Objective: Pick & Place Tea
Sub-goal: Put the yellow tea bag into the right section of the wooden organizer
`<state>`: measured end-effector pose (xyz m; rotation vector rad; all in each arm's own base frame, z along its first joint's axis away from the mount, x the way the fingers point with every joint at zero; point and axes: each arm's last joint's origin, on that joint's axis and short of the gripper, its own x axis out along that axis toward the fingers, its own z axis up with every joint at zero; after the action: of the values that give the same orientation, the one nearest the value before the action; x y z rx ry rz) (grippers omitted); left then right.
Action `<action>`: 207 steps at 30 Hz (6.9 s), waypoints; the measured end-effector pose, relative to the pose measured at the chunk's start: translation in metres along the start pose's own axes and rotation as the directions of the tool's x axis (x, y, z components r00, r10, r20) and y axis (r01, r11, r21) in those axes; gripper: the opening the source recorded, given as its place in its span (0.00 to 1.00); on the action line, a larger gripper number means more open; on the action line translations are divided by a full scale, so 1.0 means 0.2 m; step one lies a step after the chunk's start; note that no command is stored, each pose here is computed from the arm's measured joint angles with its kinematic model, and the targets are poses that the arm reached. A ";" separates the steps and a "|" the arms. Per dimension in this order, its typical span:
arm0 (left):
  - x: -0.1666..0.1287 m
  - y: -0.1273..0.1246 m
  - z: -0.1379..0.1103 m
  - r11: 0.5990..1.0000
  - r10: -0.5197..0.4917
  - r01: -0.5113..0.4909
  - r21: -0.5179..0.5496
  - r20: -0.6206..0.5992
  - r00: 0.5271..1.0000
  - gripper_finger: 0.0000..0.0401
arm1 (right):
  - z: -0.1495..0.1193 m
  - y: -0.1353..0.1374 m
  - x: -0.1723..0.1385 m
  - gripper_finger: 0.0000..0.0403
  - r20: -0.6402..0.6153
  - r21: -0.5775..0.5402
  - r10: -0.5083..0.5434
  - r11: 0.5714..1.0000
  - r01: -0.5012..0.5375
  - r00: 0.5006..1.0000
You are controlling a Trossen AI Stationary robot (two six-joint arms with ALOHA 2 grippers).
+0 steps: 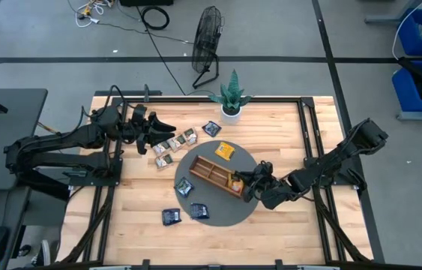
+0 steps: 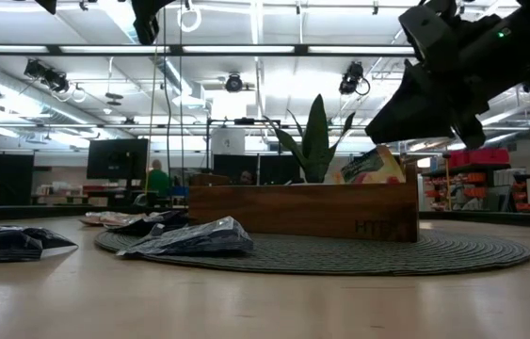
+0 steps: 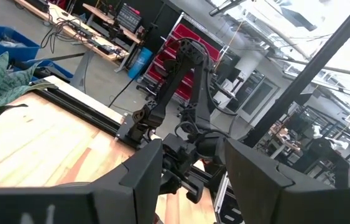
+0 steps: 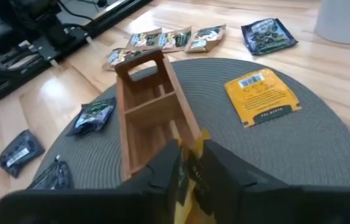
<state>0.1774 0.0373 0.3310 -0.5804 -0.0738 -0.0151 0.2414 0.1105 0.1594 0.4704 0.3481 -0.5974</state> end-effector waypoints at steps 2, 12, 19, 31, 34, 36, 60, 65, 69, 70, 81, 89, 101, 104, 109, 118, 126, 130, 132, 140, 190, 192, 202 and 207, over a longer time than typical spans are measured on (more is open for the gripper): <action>0.00 0.00 0.00 1.000 0.000 0.000 0.000 0.000 1.000 0.45 | 0.00 0.00 0.00 0.26 -0.007 0.007 0.004 1.000 -0.004 1.000; 0.00 0.00 0.00 1.000 0.000 0.000 0.007 -0.001 1.000 0.45 | 0.16 0.00 -0.04 0.42 -0.155 0.215 0.197 0.963 -0.162 0.968; 0.00 0.00 0.00 0.999 0.001 -0.001 0.033 -0.003 1.000 0.45 | 0.39 -0.04 -0.02 0.42 -0.395 0.184 0.127 0.981 -0.057 0.910; 0.00 0.00 0.00 0.999 0.002 -0.002 0.034 -0.004 1.000 0.45 | 0.55 -0.13 0.08 0.39 -0.600 0.278 0.211 0.959 -0.047 0.772; 0.00 0.00 0.00 0.999 0.003 -0.003 0.034 -0.006 1.000 0.45 | 0.54 -0.13 0.08 0.39 -0.612 0.277 0.212 0.960 -0.045 0.762; 0.00 0.00 0.00 0.999 0.003 -0.003 0.034 -0.006 1.000 0.45 | 0.54 -0.13 0.09 0.39 -0.620 0.281 0.217 0.959 -0.045 0.754; 0.00 0.01 -0.02 0.999 0.024 -0.023 0.028 -0.036 0.999 0.45 | 0.43 -0.09 0.23 0.03 -0.647 0.193 0.185 0.978 -0.076 0.740; 0.00 0.01 -0.02 0.999 0.027 -0.026 0.026 -0.041 0.999 0.45 | 0.42 -0.08 0.22 0.01 -0.625 0.169 0.159 0.983 -0.067 0.764; 0.00 0.02 -0.02 0.999 0.028 -0.027 0.026 -0.042 0.999 0.45 | 0.39 -0.04 0.19 0.01 -0.587 0.114 0.124 0.991 -0.071 0.800; 0.00 0.02 -0.02 0.999 0.028 -0.027 0.026 -0.043 0.999 0.45 | 0.39 -0.03 0.18 0.00 -0.576 0.098 0.118 0.992 -0.075 0.809; 0.00 0.02 -0.02 0.999 0.031 -0.030 0.023 -0.047 0.998 0.45 | 0.32 0.04 0.10 0.00 -0.435 -0.085 0.027 0.994 -0.071 0.900; 0.00 0.02 -0.02 0.999 0.032 -0.031 0.023 -0.048 0.998 0.45 | 0.24 0.05 0.04 0.00 -0.412 -0.229 -0.015 0.969 -0.088 0.911; 0.00 0.02 -0.03 0.998 0.058 -0.057 0.018 -0.056 0.997 0.45 | 0.21 0.07 0.04 0.00 -0.287 -0.286 -0.056 0.958 -0.030 0.956; 0.00 0.03 -0.04 0.998 0.063 -0.062 0.015 -0.065 0.996 0.45 | 0.21 0.07 0.04 0.00 -0.276 -0.305 -0.060 0.952 -0.028 0.959; 0.00 0.03 -0.04 0.998 0.068 -0.069 -0.012 -0.073 0.995 0.45 | 0.17 0.08 0.03 0.00 -0.286 -0.359 -0.058 0.932 -0.051 0.957; 0.00 0.03 -0.04 0.996 0.088 -0.089 -0.012 -0.065 0.994 0.45 | 0.08 0.11 0.02 0.00 -0.300 -0.380 -0.065 0.923 -0.057 0.952; 0.00 0.04 -0.04 0.995 0.098 -0.099 -0.012 -0.062 0.993 0.45 | 0.09 0.12 0.01 0.10 -0.302 -0.289 -0.048 0.956 -0.043 0.952; 0.00 0.04 -0.04 0.995 0.098 -0.099 -0.012 -0.063 0.993 0.45 | 0.13 0.12 -0.02 0.20 -0.291 -0.230 -0.022 0.972 -0.047 0.957; 0.00 0.04 -0.04 0.995 0.098 -0.099 -0.011 -0.062 0.993 0.45 | 0.15 0.12 -0.04 0.24 -0.284 -0.204 -0.007 0.978 -0.053 0.959; 0.00 0.04 -0.04 0.994 0.108 -0.109 -0.008 -0.055 0.993 0.45 | 0.35 0.09 -0.07 0.34 -0.256 0.034 0.103 0.995 -0.098 0.961; -0.01 0.06 -0.06 0.985 0.160 -0.165 -0.052 -0.093 0.983 0.45 | 0.48 -0.55 0.68 0.51 -0.556 -0.342 -0.028 0.919 -0.198 0.830; 0.00 0.06 -0.06 0.985 0.160 -0.165 -0.052 -0.093 0.983 0.45 | 0.49 -0.54 0.69 0.55 -0.542 -0.374 -0.022 0.902 -0.217 0.840; 0.00 0.06 -0.06 0.985 0.160 -0.165 -0.052 -0.093 0.983 0.45 | 0.46 -0.54 0.71 0.58 -0.520 -0.444 -0.054 0.870 -0.216 0.853; -0.01 0.06 -0.06 0.985 0.160 -0.165 -0.053 -0.093 0.983 0.45 | 0.41 -0.55 0.74 0.58 -0.557 -0.440 -0.069 0.870 -0.224 0.828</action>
<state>0.1776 0.0398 0.3145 -0.6438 0.0604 0.1162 0.3038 -0.0800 0.1277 0.1506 1.0159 -0.2523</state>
